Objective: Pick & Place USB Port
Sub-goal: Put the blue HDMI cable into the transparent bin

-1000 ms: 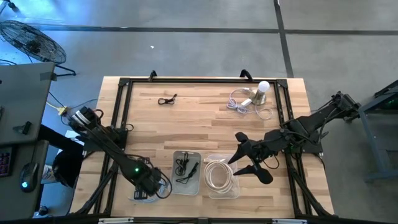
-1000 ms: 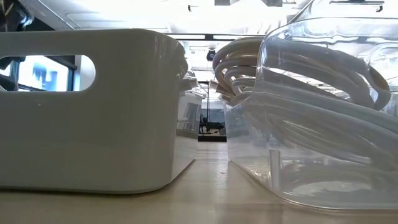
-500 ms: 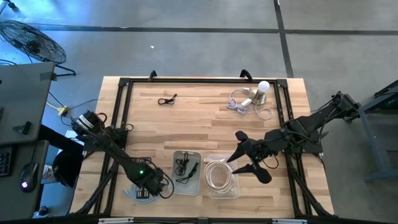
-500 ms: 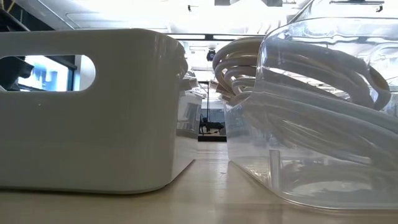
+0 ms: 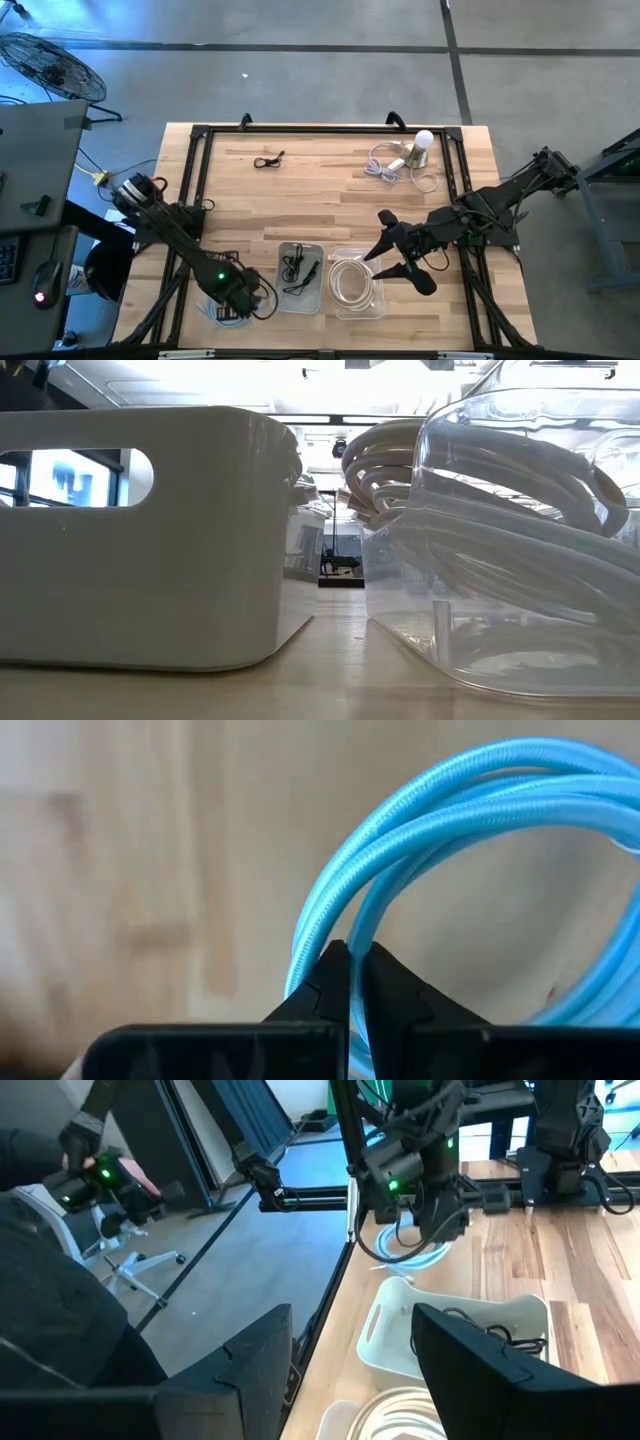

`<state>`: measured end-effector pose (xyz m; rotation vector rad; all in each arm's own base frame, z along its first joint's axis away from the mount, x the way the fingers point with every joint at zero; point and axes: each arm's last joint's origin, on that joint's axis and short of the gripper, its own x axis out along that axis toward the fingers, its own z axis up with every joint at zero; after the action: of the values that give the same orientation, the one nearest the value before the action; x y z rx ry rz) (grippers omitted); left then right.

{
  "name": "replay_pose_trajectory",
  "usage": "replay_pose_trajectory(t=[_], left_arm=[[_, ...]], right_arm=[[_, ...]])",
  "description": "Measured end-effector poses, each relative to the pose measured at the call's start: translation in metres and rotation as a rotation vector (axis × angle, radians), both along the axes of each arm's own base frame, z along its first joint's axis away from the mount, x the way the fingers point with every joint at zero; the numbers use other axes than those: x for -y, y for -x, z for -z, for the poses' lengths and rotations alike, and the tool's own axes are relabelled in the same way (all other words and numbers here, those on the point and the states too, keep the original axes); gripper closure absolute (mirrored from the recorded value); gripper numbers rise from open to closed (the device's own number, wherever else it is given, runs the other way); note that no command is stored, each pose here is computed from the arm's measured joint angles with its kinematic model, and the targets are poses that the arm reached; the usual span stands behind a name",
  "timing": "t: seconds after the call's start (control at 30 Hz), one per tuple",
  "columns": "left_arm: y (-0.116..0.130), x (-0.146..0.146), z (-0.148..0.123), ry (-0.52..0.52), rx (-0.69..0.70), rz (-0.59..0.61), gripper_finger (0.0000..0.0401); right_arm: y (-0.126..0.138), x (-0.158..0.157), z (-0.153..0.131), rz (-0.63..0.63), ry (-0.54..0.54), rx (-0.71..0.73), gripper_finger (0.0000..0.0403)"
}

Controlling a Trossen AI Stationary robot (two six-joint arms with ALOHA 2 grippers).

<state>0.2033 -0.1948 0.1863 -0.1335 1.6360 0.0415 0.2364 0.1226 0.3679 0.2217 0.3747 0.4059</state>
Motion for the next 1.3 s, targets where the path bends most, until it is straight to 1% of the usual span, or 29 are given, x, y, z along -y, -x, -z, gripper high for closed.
replay_pose_trajectory(t=[0.07,0.17,0.23,0.33,0.4,0.5,0.57,0.7,0.8,0.97,1.07,1.2,1.3], left_arm=[[0.000,-0.001,-0.013,-0.041,-0.013,0.000,0.0396],[-0.004,0.002,-0.038,-0.052,-0.004,0.005,0.0396],[-0.005,0.002,-0.054,-0.077,0.003,0.019,0.0396],[-0.010,0.004,-0.082,-0.098,0.064,0.028,0.0397],[-0.011,0.003,-0.102,-0.138,0.105,0.034,0.0397],[-0.013,0.001,-0.134,-0.182,0.206,0.046,0.0397],[-0.012,-0.003,-0.155,-0.231,0.282,0.044,0.0397],[-0.014,-0.009,-0.192,-0.278,0.498,0.046,0.0397],[-0.010,-0.016,-0.214,-0.331,0.620,0.052,0.0397],[-0.005,-0.027,-0.231,-0.466,0.771,0.043,0.0397],[-0.006,-0.033,-0.236,-0.533,0.819,0.033,0.0397],[-0.017,-0.038,-0.238,-0.549,0.844,0.061,0.0397],[-0.032,-0.042,-0.243,-0.547,0.888,0.112,0.0397]], right_arm=[[0.000,0.000,0.000,-0.001,0.003,0.002,0.0203],[0.000,0.000,0.000,-0.006,0.017,0.011,0.0203],[0.000,0.000,-0.001,-0.008,0.019,0.019,0.0203],[-0.001,0.000,-0.002,-0.019,0.042,0.051,0.0203],[-0.001,-0.001,-0.004,-0.026,0.056,0.079,0.0203],[-0.002,-0.001,-0.009,-0.032,0.063,0.135,0.0203],[-0.003,-0.001,-0.012,-0.035,0.065,0.173,0.0203],[-0.004,-0.002,-0.018,-0.038,0.067,0.249,0.0203],[-0.004,0.000,-0.023,-0.010,0.082,0.303,0.0203],[-0.001,0.006,-0.029,0.142,0.123,0.342,0.0203],[0.001,0.012,-0.033,0.227,0.132,0.351,0.0203],[0.004,0.018,-0.038,0.256,0.144,0.381,0.0203],[0.003,0.022,-0.041,0.283,0.131,0.400,0.0203]])
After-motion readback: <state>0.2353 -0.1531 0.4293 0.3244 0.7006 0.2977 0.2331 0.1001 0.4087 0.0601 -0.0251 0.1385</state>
